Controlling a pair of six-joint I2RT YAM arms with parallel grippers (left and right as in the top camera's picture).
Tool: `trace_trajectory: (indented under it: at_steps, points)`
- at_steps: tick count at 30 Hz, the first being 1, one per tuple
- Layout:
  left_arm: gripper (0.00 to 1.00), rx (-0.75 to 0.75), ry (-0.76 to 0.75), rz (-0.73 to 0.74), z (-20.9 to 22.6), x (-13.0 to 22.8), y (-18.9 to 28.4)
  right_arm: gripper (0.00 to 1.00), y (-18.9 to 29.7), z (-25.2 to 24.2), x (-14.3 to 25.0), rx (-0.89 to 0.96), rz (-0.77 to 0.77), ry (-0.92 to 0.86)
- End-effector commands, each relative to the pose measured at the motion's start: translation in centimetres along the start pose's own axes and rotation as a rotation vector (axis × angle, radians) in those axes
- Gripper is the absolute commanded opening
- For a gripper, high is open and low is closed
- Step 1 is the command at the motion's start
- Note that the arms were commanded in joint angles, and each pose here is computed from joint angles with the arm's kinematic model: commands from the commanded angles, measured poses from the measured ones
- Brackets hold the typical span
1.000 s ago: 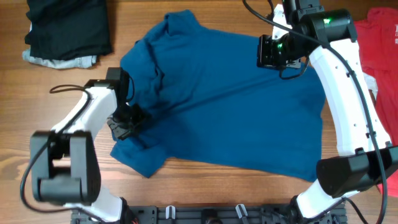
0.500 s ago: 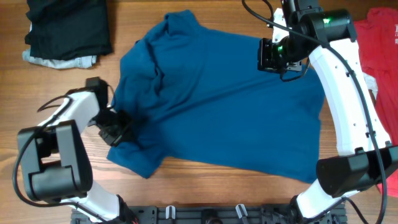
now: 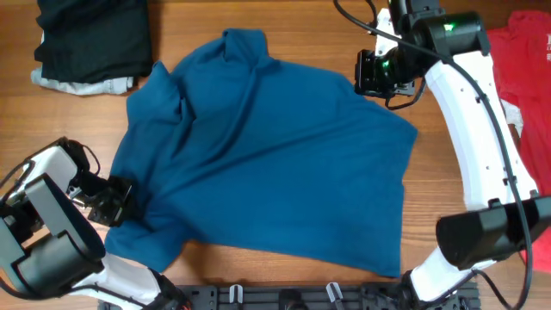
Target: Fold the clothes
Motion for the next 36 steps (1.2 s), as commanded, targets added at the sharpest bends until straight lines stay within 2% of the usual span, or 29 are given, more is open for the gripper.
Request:
trace_trajectory:
  at_steps: [1,4,5,6,7,8,9,10,14,16,21,23,25,31,36]
  points:
    - [0.04,0.021,-0.046,-0.134,-0.5,0.5,2.8,0.08,-2.5,-1.0,-0.4,0.053,0.04,-0.025]
    - [0.04,0.078,-0.19,-0.255,-2.5,3.4,5.8,0.11,-4.8,-2.3,-1.7,0.121,0.026,-0.072]
    - [0.08,0.091,-0.228,-0.277,-3.0,4.1,6.3,0.11,-5.6,-2.4,-2.0,0.122,0.03,-0.063]
    - [0.18,0.111,-0.29,-0.301,-4.0,5.3,6.7,0.04,-6.9,-2.6,-2.3,0.125,0.047,-0.033]
    - [0.61,0.119,-0.344,-0.319,-4.7,6.3,7.0,0.04,-8.2,-2.9,-2.3,0.133,0.073,-0.017]
    - [0.83,0.121,-0.384,-0.328,-5.2,7.1,7.0,0.04,-9.6,-3.3,-2.1,0.142,0.107,-0.003]
    - [0.94,0.121,-0.43,-0.334,-5.8,7.9,6.8,0.04,-11.6,-4.1,-2.0,0.161,0.143,0.001]
    - [1.0,0.115,-0.474,-0.335,-6.4,8.7,6.6,0.04,-13.0,-4.7,-2.0,0.171,0.165,-0.007]
    - [1.0,0.101,-0.542,-0.33,-7.1,10.0,6.0,0.04,-18.0,-8.0,-1.9,0.193,0.24,-0.069]
    - [1.0,0.104,-0.542,-0.333,-7.2,10.0,6.1,0.04,-20.1,-8.3,-1.6,0.112,0.281,-0.032]
    - [1.0,0.107,-0.543,-0.335,-7.3,10.0,6.1,0.04,-22.7,-9.3,-2.4,0.093,0.26,-0.029]
    - [1.0,0.106,-0.543,-0.334,-7.3,10.0,6.1,0.04,-23.7,-10.6,-2.6,0.135,0.251,-0.055]
    - [1.0,0.101,-0.542,-0.33,-7.1,10.0,6.0,0.04,-24.7,-14.5,-2.3,0.284,0.257,-0.108]
    - [1.0,0.11,-0.544,-0.338,-7.4,9.9,6.1,0.04,-22.8,-22.7,-2.1,0.438,0.248,-0.311]
    - [1.0,0.123,-0.547,-0.333,-7.6,10.1,6.1,0.04,-20.7,-27.8,-2.3,0.498,0.227,-0.386]
Point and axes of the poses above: each gripper's point midway between its finger pads, its own y axis back along the fingers, its own z axis along the line the jaws close on, x = y × z, the point moved 1 cm from there along y, back along the fingers, and after that the axes turned 2 degrees about -y, right-handed, at the moved point
